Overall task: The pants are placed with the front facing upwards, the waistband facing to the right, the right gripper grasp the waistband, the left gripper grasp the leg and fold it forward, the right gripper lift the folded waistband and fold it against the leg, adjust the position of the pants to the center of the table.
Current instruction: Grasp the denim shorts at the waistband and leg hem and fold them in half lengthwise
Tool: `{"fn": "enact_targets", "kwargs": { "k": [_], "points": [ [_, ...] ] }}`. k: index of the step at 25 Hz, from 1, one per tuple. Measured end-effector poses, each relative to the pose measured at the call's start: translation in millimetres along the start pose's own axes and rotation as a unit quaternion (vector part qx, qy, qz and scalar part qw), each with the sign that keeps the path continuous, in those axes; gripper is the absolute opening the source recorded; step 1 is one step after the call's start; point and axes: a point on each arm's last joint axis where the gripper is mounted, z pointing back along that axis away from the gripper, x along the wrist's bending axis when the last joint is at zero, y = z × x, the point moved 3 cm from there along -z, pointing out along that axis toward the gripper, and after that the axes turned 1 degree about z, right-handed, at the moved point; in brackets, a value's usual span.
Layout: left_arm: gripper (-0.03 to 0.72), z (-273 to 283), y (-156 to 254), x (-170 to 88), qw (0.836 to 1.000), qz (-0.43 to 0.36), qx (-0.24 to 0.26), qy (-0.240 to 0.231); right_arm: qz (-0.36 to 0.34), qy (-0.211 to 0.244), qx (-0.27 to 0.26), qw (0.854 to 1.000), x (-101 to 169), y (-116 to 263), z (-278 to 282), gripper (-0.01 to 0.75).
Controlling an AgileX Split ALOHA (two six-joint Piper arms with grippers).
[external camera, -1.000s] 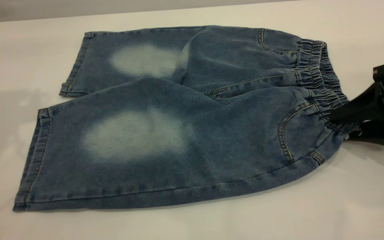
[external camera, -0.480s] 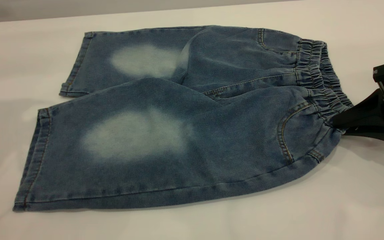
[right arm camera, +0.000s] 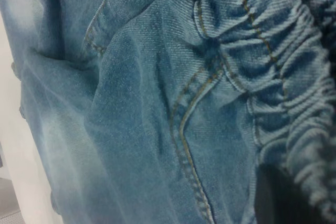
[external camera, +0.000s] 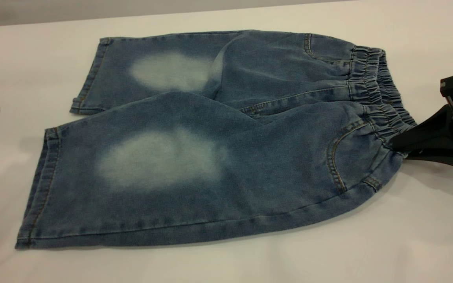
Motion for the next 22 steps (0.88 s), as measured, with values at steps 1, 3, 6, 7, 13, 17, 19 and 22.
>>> {"fn": "enact_targets", "kwargs": {
  "k": [1, 3, 6, 7, 13, 17, 19, 22],
  "points": [
    [0.475, -6.1, 3.2, -0.2, 1.000, 0.000, 0.009, 0.001, 0.000, 0.000, 0.000, 1.000, 0.0, 0.0, 0.0, 0.036],
    [0.475, -15.7, 9.0, -0.8, 1.000, 0.002, 0.020, 0.003, 0.000, 0.000, 0.000, 1.000, 0.0, 0.0, 0.0, 0.036],
    [0.475, -25.6, 16.7, -1.3, 1.000, -0.012, 0.021, 0.003, 0.000, -0.001, 0.000, 1.000, 0.1, 0.0, 0.0, 0.036],
    [0.475, -28.7, 19.0, -1.6, 1.000, -0.018, 0.020, 0.003, 0.000, -0.001, 0.000, 1.000, 0.1, 0.0, 0.0, 0.036],
    [0.475, -40.2, 26.8, -1.4, 0.998, -0.062, 0.013, 0.001, 0.000, -0.001, 0.000, 1.000, 0.1, 0.0, 0.0, 0.036],
    [0.475, -47.7, 29.6, -1.1, 0.997, -0.071, 0.007, -0.001, 0.000, -0.001, 0.000, 1.000, 0.2, 0.0, 0.0, 0.036],
    [0.475, -56.5, 31.1, -0.5, 0.997, -0.070, 0.012, -0.001, 0.000, -0.001, 0.000, 1.000, 0.2, 0.0, 0.0, 0.036],
    [0.475, -70.8, 27.7, -0.7, 0.997, -0.070, 0.018, 0.000, 0.000, -0.001, 0.000, 1.000, 0.2, 0.0, 0.0, 0.036]
  ]
}}
